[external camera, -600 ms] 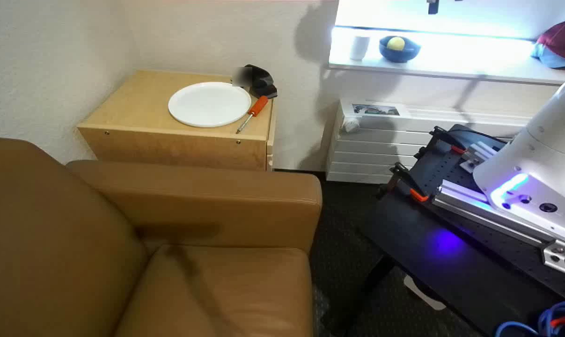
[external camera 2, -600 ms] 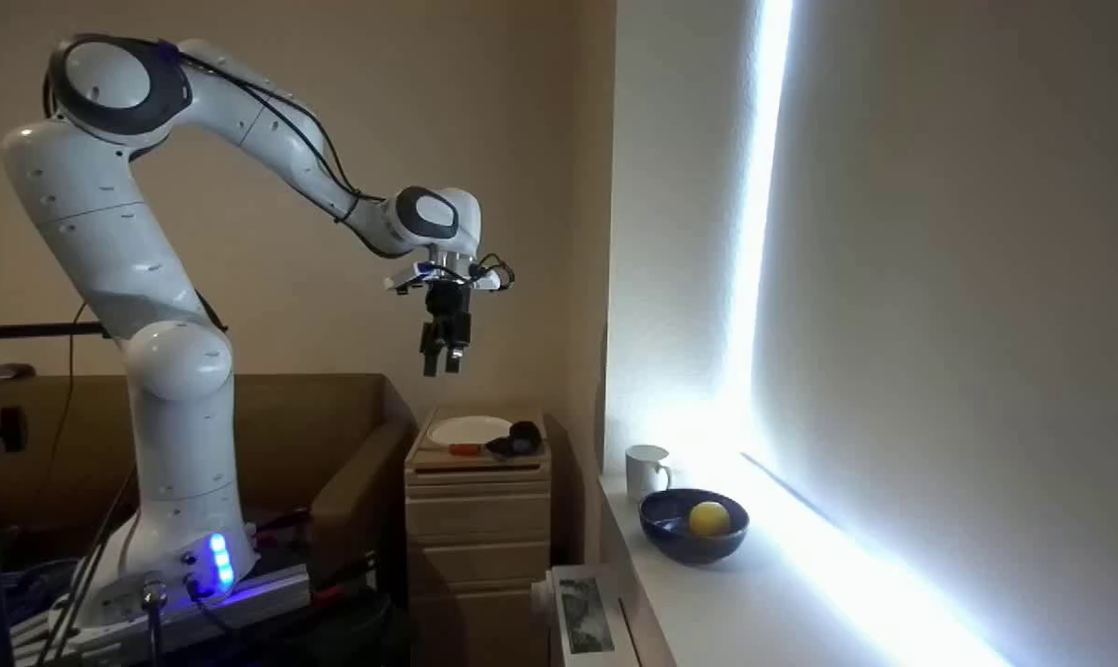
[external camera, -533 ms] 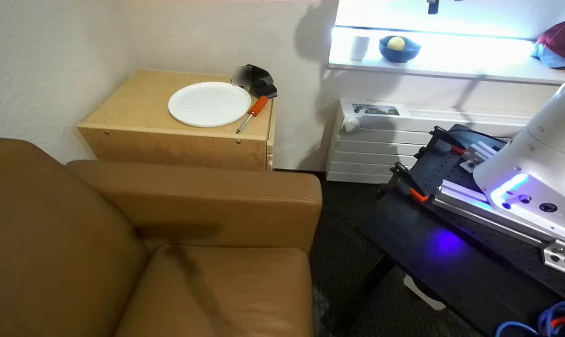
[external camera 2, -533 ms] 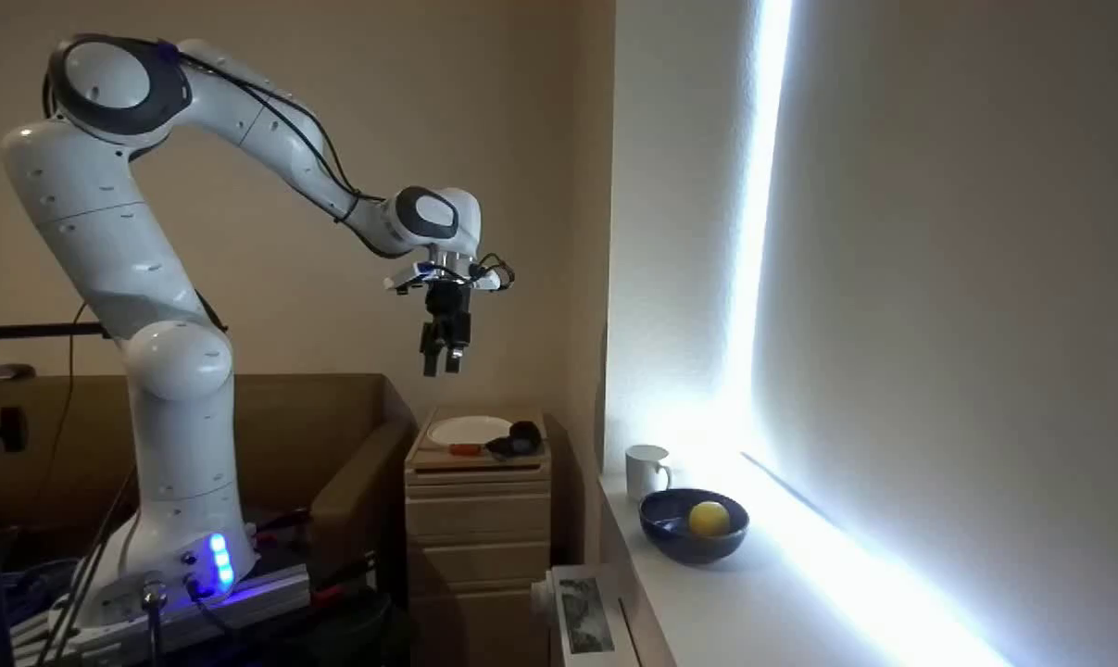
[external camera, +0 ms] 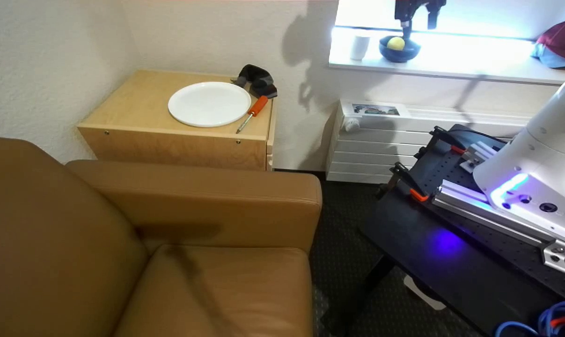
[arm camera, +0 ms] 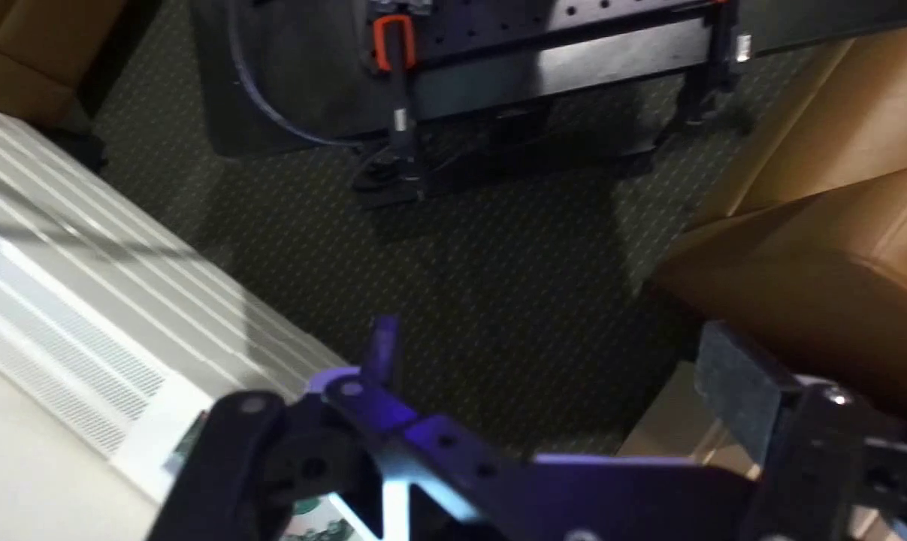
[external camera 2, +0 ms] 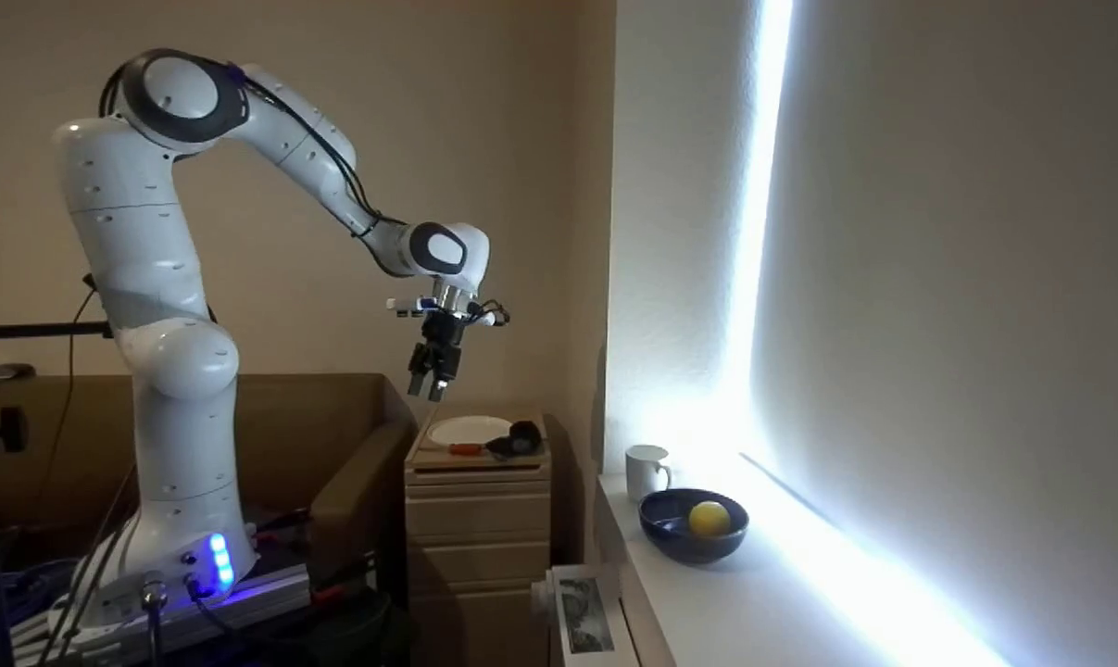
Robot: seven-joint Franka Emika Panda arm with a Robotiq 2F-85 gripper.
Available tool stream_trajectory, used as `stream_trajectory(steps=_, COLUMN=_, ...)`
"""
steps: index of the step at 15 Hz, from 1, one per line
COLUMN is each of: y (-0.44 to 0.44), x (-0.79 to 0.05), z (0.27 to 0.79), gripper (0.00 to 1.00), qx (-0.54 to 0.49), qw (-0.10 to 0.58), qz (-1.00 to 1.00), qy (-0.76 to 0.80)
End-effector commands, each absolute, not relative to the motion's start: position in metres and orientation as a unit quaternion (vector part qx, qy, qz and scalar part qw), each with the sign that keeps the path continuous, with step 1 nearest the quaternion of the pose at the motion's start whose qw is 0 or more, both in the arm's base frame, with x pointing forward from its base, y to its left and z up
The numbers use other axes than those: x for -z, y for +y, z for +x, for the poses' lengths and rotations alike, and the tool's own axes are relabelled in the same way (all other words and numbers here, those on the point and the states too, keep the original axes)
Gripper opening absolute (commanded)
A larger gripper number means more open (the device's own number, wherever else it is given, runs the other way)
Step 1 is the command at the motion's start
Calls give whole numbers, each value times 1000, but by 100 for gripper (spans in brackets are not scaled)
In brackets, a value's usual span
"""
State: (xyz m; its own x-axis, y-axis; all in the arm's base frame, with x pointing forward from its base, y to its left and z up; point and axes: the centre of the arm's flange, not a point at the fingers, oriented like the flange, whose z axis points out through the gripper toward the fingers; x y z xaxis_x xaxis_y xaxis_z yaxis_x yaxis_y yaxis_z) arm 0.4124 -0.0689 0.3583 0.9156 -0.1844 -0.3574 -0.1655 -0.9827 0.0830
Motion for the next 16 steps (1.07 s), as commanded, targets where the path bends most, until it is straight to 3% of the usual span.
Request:
stream_trajectory(steps=1, y=-39, x=-304, z=454, gripper=100, qx=222, qw=-59, qz=971, qy=-63)
stream_trajectory(steps=3, y=-22, x=-278, z=462, gripper=100, qx=225, qw=-85, qz=967, qy=-81)
stream_trajectory(steps=10, y=-9, x=-256, z=462, gripper=100, qx=239, qw=-71, qz=965, qy=-79)
stream_trajectory(steps=16, y=15, x=-211, z=511, gripper=100, qx=80, qw=-159, qz=966, qy=-189)
